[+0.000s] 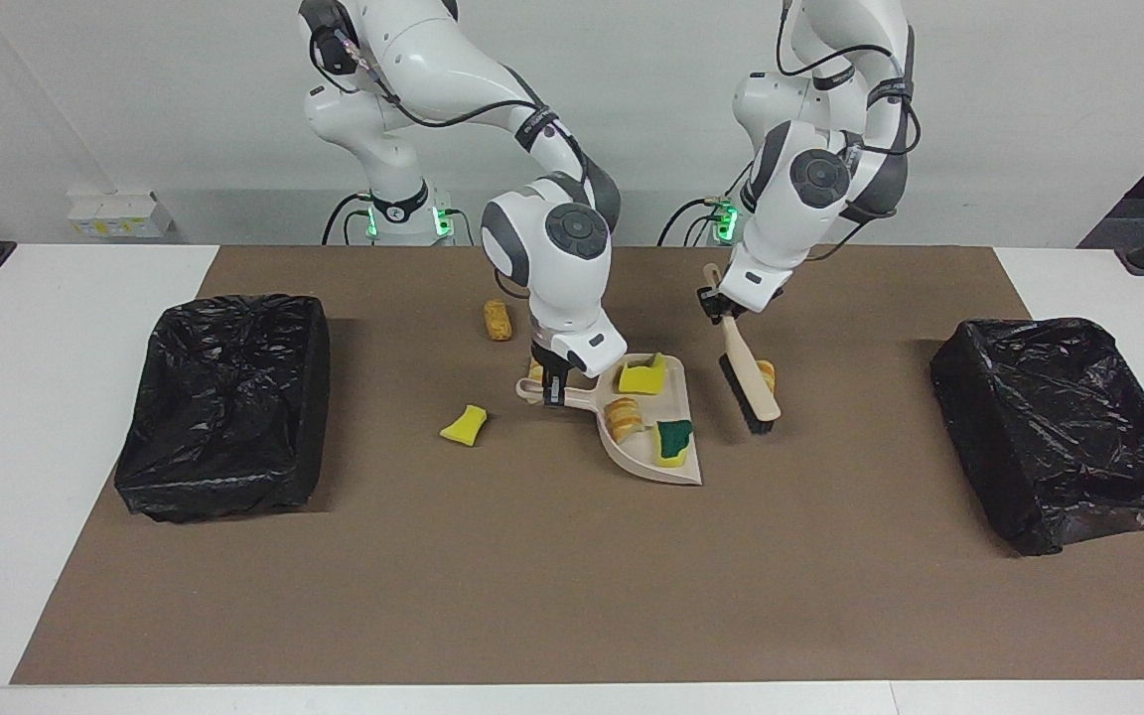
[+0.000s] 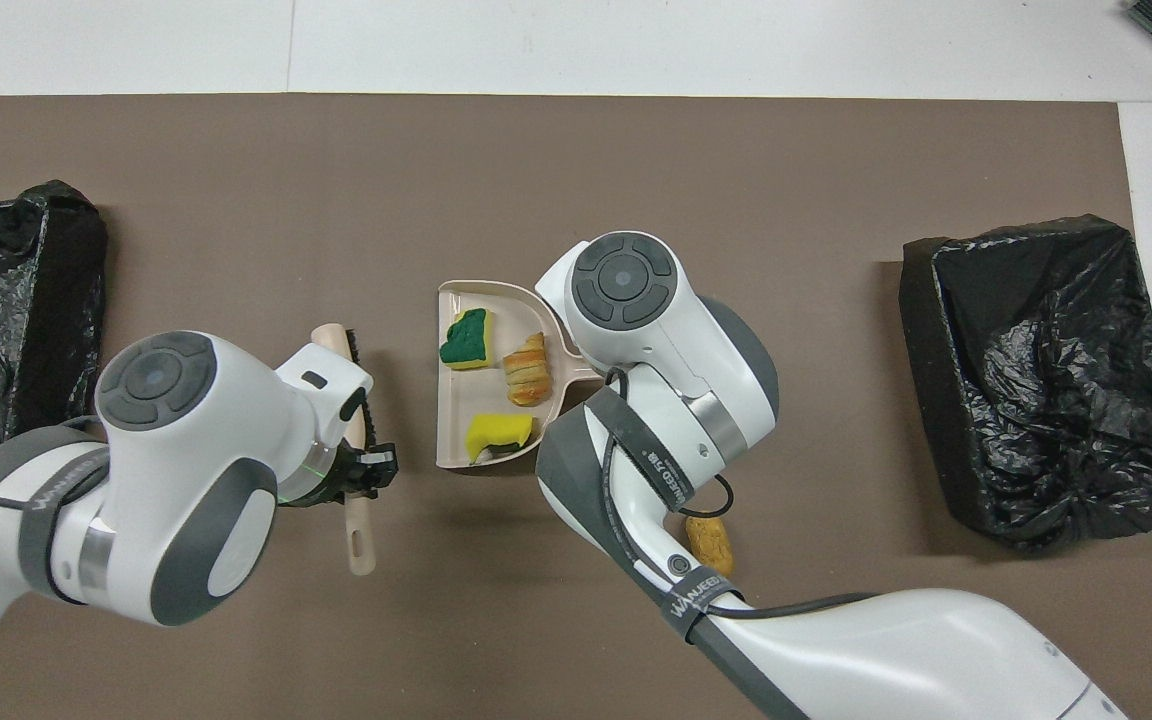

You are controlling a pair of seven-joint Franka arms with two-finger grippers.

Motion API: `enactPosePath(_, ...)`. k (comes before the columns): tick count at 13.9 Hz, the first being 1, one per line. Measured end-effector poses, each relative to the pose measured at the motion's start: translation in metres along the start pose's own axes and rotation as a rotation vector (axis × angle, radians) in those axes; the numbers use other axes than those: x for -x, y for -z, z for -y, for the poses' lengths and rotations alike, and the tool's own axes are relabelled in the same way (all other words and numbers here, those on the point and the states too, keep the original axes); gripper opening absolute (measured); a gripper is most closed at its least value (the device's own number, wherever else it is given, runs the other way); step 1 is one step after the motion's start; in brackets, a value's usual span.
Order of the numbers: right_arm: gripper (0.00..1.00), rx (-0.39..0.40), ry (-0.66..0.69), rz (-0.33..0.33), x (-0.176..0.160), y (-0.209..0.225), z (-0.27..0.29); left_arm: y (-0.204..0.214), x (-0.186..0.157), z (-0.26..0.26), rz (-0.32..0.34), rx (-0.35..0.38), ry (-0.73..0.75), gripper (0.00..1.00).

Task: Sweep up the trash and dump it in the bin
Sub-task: 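Sweep sponge pieces into the dustpan with the left gripper's brush, then sweep remaining crumbs into the dustpan with the left gripper's brush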

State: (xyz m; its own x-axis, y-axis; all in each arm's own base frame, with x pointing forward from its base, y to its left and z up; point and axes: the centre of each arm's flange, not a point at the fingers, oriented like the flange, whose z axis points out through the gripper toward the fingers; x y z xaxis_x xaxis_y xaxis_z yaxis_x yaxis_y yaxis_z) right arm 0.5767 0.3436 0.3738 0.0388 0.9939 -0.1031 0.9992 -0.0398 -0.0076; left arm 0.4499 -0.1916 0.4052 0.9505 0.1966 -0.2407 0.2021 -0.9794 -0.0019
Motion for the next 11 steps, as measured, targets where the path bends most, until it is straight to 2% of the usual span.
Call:
enactPosePath(3, 0.32, 0.001, 0.004, -0.001, 0.000, 0.000, 0.000, 0.002, -0.002, 0.034, 0.043, -0.039, 0.121, 0.26)
enactPosePath(6, 0.32, 0.002, 0.006, -0.002, 0.000, 0.001, -0.001, -0.023, 0.019, 0.043, 0.066, -0.067, 0.165, 0.26)
enactPosePath(11, 0.32, 0.001, 0.018, -0.001, -0.001, 0.000, -0.001, -0.060, 0.023, 0.029, -0.027, -0.029, 0.105, 0.26)
